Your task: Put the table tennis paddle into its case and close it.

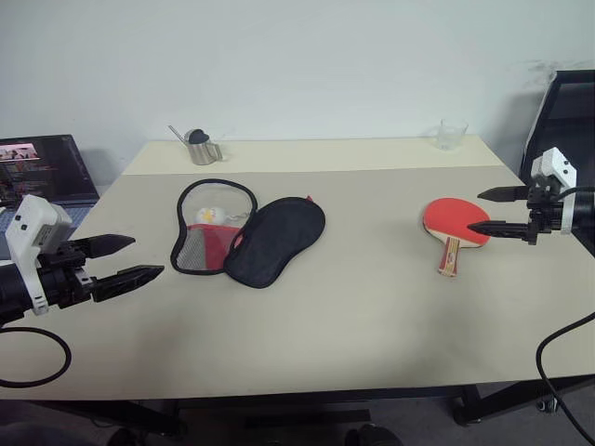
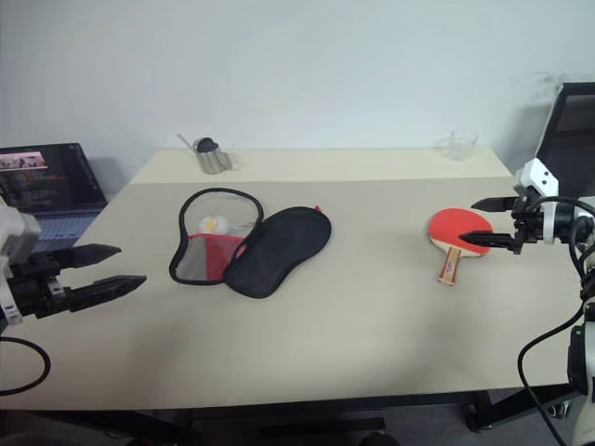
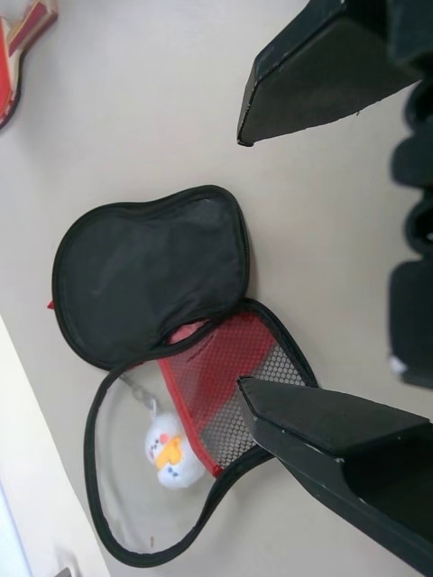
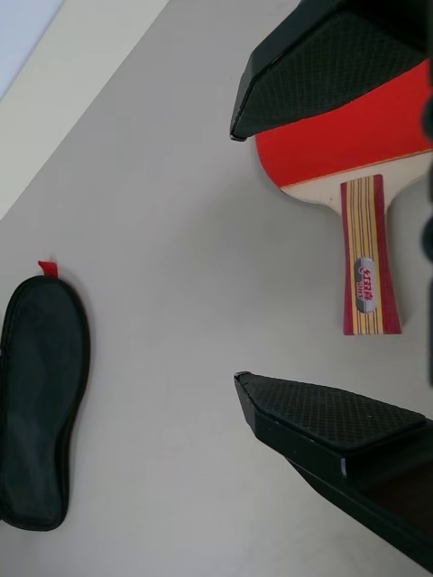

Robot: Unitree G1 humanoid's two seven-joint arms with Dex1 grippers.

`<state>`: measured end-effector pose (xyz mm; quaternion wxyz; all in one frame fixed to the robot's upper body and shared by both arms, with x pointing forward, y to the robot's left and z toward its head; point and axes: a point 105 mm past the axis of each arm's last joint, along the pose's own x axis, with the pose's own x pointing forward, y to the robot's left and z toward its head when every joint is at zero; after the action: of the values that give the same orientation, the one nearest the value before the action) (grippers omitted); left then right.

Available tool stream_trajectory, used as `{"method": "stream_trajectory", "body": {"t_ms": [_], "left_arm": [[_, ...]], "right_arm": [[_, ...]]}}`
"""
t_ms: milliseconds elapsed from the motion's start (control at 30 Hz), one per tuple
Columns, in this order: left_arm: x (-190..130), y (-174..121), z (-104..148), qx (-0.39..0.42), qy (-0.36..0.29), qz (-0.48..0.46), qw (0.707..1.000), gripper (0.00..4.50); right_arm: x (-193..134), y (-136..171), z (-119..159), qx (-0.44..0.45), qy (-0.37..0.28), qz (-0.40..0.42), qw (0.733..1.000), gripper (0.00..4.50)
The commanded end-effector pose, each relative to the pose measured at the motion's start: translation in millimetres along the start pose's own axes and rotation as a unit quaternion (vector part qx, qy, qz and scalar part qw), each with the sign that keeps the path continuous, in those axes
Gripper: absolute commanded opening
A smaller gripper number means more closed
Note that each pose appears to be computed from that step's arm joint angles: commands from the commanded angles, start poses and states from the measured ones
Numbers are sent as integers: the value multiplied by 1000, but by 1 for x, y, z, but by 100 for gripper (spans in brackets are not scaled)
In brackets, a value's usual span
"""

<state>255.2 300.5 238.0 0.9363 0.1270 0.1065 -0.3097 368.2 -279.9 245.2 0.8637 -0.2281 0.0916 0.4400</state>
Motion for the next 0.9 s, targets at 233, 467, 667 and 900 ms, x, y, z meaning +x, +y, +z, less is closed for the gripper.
{"method": "stream_trajectory", "body": {"t_ms": [233, 467, 667, 900], "left_arm": [[-13, -5, 21, 37, -12, 14, 999, 446], [-5, -7, 16, 30, -17, 11, 999, 446], [17, -5, 2, 13, -8, 13, 1000, 446], [74, -47, -26, 29, 40, -60, 997, 446]], "right_arm": [[12, 1, 27, -39, -48, 17, 998, 450], [15, 1, 40, -53, -69, 17, 996, 450], [17, 7, 47, -57, -87, 30, 994, 450], [46, 40, 57, -54, -112, 105, 987, 450]]}}
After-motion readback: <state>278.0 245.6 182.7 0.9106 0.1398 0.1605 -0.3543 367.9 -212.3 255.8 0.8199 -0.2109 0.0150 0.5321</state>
